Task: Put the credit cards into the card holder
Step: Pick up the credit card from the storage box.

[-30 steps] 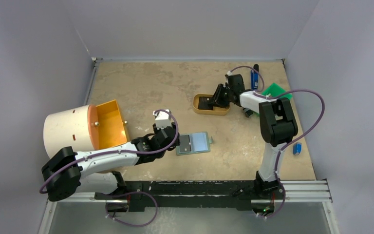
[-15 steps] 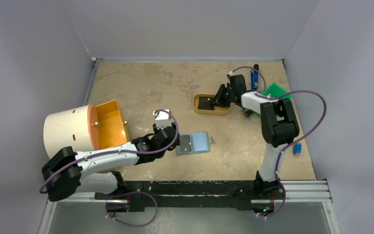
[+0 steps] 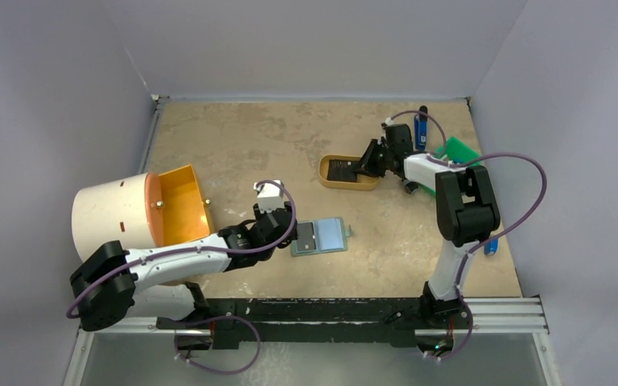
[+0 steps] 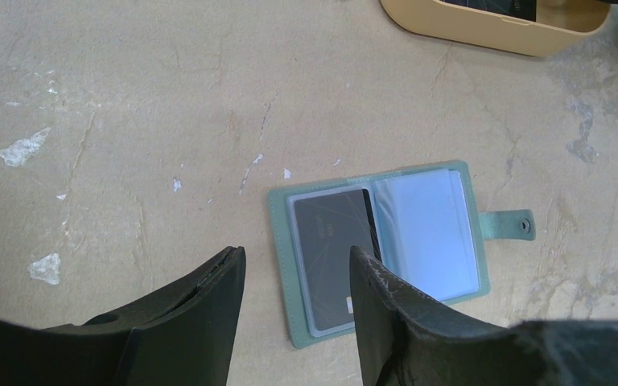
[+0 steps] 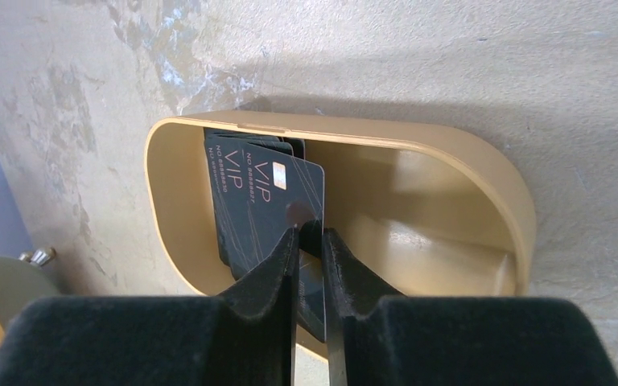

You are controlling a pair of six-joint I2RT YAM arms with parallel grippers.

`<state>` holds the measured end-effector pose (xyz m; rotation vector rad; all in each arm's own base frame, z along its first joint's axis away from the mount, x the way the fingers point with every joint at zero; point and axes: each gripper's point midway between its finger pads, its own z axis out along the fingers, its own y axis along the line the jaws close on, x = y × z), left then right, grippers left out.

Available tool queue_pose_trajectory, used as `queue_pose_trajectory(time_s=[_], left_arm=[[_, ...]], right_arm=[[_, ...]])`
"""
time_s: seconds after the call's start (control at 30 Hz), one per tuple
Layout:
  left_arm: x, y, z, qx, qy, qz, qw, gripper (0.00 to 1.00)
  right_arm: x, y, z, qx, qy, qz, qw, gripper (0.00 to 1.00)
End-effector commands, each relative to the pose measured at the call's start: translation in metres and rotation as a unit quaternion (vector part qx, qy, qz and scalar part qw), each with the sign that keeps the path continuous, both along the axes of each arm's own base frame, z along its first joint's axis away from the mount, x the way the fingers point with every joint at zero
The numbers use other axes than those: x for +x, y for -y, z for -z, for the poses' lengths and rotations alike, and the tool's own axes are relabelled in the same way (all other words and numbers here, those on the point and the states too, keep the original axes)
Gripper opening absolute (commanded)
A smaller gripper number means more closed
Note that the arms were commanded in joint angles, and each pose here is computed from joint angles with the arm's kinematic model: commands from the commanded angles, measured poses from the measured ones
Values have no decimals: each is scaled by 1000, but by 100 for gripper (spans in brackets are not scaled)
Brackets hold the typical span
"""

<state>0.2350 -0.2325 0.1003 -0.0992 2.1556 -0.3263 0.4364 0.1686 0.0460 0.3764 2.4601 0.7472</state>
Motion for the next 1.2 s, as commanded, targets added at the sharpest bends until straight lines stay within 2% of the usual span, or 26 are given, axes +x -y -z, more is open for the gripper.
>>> queue_pose_trajectory(time_s=[0.0,0.13,0.3,0.77,0.87,0.93,1.03,1.17], left_arm=[[10,8,-20,-15,20,-9,1000,50],[10,7,-20,-16,20,-9,1000,50],[9,6,-20,-19,20,-11,1000,50],[8,1,-29,-32,27,-18,999,49],[8,-1,-33,-35,32,-22,999,49],[8,-2,-37,-38,37,-23,998,49],[9,0,-45,-49,45,-19,998,50],[4,24,-53,-85,47,38,995,54]], right_arm=[[-11,11,0,-15,-13,8,1000,5],[-12,10,-8,-11,-8,6,1000,1],[-13,8,-31,2,11,6,1000,0],[-17,-5,-128,81,32,36,996,0],[-17,-9,-155,92,62,24,994,0],[-29,-15,-173,73,91,-9,993,0],[-66,-28,-186,4,141,-84,986,0],[-124,-24,-139,-60,110,-132,983,0]])
